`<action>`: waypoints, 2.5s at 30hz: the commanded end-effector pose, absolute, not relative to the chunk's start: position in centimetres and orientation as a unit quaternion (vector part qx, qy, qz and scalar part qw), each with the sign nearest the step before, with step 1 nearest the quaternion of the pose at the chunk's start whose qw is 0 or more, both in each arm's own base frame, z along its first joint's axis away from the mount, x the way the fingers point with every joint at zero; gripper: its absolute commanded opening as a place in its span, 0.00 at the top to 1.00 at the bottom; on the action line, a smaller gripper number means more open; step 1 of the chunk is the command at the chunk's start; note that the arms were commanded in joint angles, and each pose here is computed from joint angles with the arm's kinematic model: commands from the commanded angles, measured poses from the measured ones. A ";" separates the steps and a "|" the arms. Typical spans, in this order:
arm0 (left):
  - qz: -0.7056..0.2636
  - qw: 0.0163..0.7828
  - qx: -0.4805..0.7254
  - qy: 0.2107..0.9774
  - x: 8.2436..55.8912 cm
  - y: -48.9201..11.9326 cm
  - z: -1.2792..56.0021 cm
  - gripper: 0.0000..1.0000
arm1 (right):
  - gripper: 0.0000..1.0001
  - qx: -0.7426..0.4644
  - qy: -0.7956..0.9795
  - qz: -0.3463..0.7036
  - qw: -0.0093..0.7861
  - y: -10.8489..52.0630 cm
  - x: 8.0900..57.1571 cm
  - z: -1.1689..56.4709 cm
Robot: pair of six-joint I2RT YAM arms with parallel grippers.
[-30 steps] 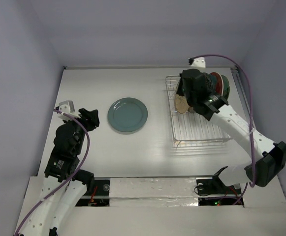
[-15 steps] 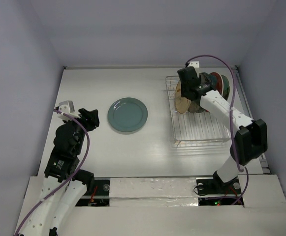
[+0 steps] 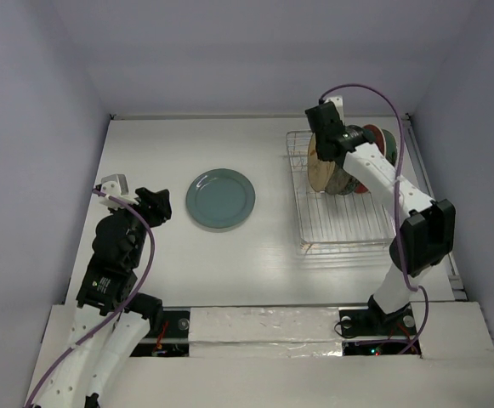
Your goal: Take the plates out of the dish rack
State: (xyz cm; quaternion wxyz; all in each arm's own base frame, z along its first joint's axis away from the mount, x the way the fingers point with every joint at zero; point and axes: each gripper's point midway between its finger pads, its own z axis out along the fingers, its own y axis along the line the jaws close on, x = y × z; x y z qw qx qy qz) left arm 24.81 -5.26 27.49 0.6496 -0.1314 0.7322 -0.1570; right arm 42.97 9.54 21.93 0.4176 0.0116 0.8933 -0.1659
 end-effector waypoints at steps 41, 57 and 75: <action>-0.164 0.655 -0.130 0.726 25.0 -5.5 27.8 0.53 | 1.00 0.050 0.789 0.461 0.403 41.3 41.4 21.5; -0.164 0.656 -0.129 0.725 25.0 -5.5 27.9 0.53 | 0.77 0.071 0.837 0.414 0.352 39.3 39.3 12.5; -0.166 0.662 -0.129 0.719 24.8 -5.4 28.3 0.53 | 0.19 -0.029 0.923 0.220 0.313 34.2 37.1 8.1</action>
